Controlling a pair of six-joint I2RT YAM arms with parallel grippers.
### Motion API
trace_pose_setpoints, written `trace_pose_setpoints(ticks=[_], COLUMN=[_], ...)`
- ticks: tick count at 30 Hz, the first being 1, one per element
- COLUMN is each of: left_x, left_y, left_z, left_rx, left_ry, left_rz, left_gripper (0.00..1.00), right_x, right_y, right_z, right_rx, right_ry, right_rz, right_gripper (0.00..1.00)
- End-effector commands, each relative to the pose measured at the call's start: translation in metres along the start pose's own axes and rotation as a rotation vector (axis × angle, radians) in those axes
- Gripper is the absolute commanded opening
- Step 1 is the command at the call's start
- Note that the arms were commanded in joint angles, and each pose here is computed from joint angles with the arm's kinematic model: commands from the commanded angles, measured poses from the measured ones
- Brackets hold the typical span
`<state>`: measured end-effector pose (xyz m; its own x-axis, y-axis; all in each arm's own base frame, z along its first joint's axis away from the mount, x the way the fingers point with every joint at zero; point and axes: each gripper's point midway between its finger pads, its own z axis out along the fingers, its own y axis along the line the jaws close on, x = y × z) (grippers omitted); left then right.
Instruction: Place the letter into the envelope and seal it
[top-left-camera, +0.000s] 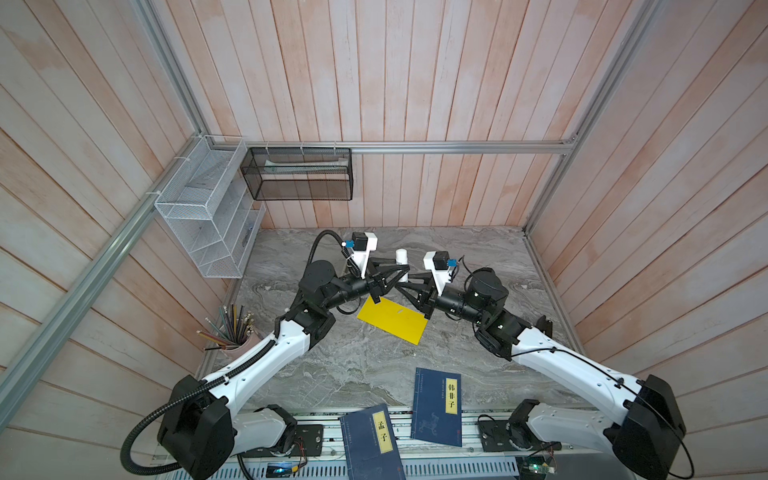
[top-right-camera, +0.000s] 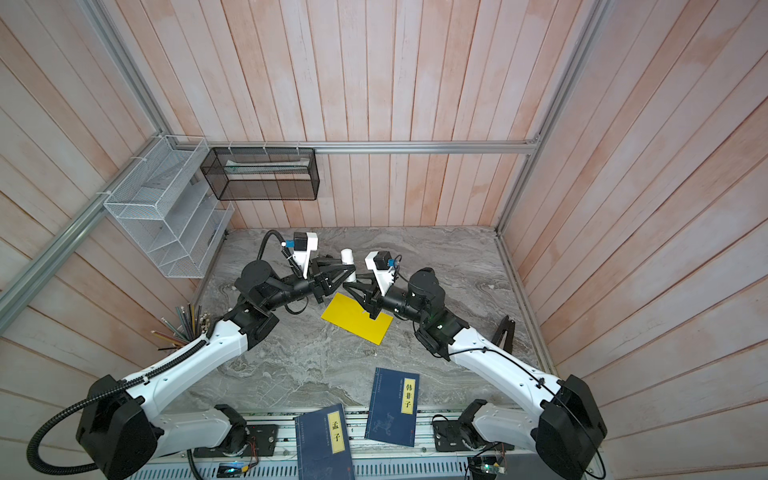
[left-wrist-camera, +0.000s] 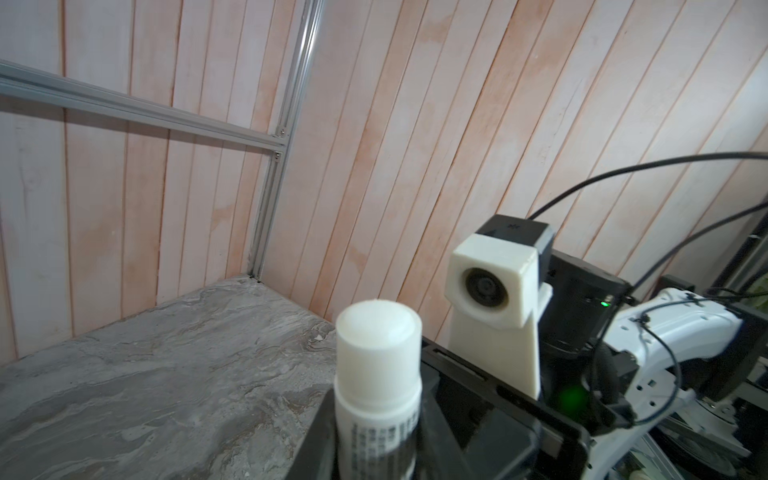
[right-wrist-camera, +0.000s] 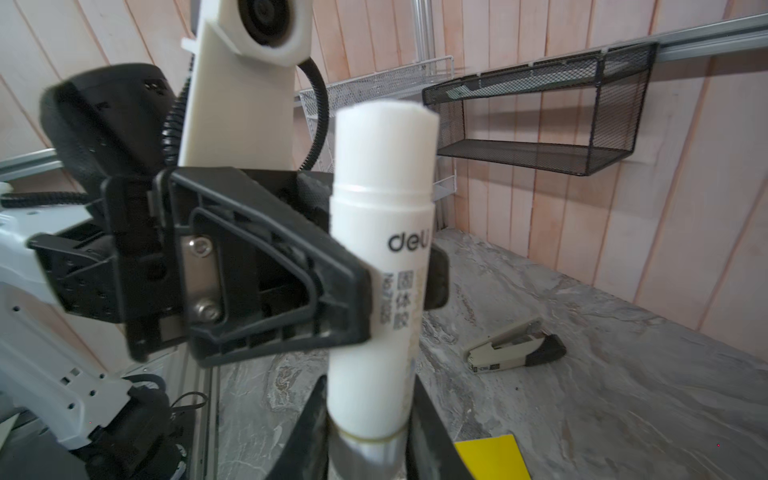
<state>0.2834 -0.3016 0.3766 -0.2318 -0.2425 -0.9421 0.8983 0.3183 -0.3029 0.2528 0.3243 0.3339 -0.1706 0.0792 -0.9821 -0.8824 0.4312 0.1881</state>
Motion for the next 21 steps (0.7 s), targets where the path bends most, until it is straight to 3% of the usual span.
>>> trace_pose_setpoints(ticks=[1,9,17,21], left_x=[-0.006,-0.012,-0.015,-0.016], left_y=[0.006,0.013,0.024,0.029], left_z=[-0.003,-0.007,-0.013,-0.019], left_rx=[-0.096,-0.173,-0.255,-0.293], left_ry=[-0.035,-0.072,-0.110,-0.126], left_rz=[0.045,0.071,0.088,0.094], left_gripper=[0.00,0.00,0.00,0.00], right_x=[-0.009,-0.009,-0.006,-0.001], right_y=[-0.028,-0.020,-0.007,0.003], right_z=[0.000,0.007,0.020,0.026], right_rx=[0.274,0.514,0.649,0.663], right_ry=[0.012,0.001,0.027,0.042], right_rz=[-0.132,-0.268,-0.375,-0.416], right_gripper=[0.06,0.04,0.04,0.13])
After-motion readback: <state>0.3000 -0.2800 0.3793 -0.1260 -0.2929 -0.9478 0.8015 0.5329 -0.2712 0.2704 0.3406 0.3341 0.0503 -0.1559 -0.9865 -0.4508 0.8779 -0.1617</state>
